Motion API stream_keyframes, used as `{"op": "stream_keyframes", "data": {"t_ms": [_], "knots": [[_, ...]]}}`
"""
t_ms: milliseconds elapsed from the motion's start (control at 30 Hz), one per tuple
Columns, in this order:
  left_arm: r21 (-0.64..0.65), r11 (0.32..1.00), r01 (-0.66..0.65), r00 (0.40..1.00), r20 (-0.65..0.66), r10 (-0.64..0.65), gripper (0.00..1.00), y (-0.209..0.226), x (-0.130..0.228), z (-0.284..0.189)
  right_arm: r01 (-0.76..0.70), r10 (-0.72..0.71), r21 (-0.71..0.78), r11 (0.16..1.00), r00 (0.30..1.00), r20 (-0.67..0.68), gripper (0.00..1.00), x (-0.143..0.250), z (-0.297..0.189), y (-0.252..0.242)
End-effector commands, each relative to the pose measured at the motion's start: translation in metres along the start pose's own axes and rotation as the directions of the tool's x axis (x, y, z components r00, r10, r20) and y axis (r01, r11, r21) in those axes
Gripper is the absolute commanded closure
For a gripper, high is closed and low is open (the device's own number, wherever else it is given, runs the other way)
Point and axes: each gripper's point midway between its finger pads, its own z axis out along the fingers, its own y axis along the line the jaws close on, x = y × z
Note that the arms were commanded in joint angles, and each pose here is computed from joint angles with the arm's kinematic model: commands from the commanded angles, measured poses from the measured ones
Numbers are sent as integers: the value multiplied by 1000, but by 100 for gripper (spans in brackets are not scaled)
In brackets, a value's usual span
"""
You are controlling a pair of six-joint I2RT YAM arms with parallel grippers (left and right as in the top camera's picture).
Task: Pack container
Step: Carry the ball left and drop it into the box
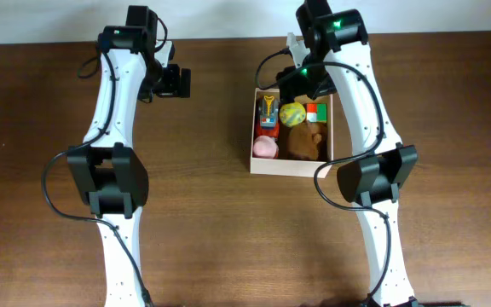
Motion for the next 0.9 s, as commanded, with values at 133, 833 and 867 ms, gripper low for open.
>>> {"op": "stream_keyframes", "data": {"t_ms": [133,833,867], "knots": [[0,1000,7,999,36,-7,1,-1,-7,-13,26,-27,23,999,999,40,21,-2,-19,1],[0,1000,7,999,36,-7,1,-1,-7,-13,-295,233,140,945,910,343,1,21,-162,-141],[0,1000,7,999,36,-7,1,-1,-7,-13,-301,243,126,945,907,344,1,22,-162,-143]]}}
